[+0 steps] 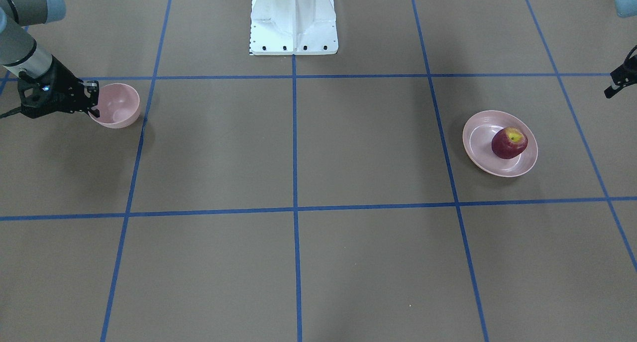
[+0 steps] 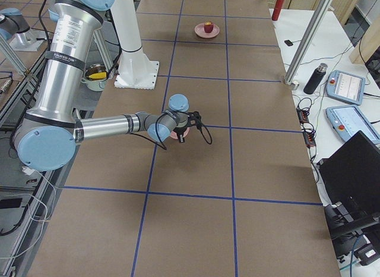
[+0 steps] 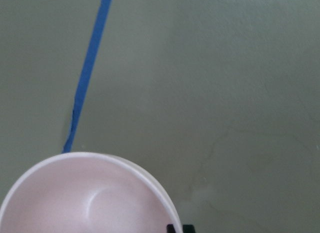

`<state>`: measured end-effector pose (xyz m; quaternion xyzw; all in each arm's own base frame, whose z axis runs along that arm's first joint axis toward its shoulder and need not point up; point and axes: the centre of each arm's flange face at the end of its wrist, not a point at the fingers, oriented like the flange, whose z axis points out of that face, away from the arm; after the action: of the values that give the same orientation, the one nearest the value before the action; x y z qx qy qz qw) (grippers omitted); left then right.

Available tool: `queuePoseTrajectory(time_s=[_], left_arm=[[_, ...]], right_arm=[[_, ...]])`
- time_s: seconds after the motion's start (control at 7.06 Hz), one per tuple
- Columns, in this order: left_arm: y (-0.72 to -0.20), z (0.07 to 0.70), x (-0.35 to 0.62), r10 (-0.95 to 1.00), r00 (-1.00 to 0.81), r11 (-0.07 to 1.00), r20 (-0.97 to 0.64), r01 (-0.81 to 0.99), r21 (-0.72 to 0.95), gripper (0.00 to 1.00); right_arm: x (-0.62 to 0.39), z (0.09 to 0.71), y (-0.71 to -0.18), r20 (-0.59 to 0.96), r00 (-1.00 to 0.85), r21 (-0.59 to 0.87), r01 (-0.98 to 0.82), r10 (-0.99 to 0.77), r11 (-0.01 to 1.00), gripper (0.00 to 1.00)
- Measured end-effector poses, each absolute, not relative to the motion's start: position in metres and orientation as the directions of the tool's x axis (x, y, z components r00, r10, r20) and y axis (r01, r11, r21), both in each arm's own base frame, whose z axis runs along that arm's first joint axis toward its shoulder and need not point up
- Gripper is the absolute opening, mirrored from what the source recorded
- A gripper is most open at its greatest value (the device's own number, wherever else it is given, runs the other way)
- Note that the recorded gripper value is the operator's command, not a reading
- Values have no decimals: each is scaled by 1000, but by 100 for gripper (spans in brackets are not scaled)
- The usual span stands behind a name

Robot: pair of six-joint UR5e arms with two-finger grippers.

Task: Move apple from plate to bowl
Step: 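Slide the pink bowl to table centre with right gripper while left gripper descends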

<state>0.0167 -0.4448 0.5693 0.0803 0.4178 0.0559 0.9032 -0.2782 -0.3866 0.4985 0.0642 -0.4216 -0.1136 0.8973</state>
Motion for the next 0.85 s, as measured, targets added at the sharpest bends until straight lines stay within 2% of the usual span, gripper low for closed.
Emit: queuePoseTrajectory(time_s=[0.28, 0.42, 0.85], left_arm=[[-482, 531, 58, 169, 631, 981, -757, -33, 191, 98], [-493, 514, 102, 114, 638, 991, -761, -15, 135, 98], [-499, 488, 175, 91, 683, 992, -724, -3, 123, 97]], right_arm=[[-363, 367, -470, 712, 676, 139, 130, -190, 982, 0], [-394, 316, -495, 708, 690, 106, 107, -151, 989, 0], [-501, 242, -562, 779, 627, 42, -34, -12, 999, 0]])
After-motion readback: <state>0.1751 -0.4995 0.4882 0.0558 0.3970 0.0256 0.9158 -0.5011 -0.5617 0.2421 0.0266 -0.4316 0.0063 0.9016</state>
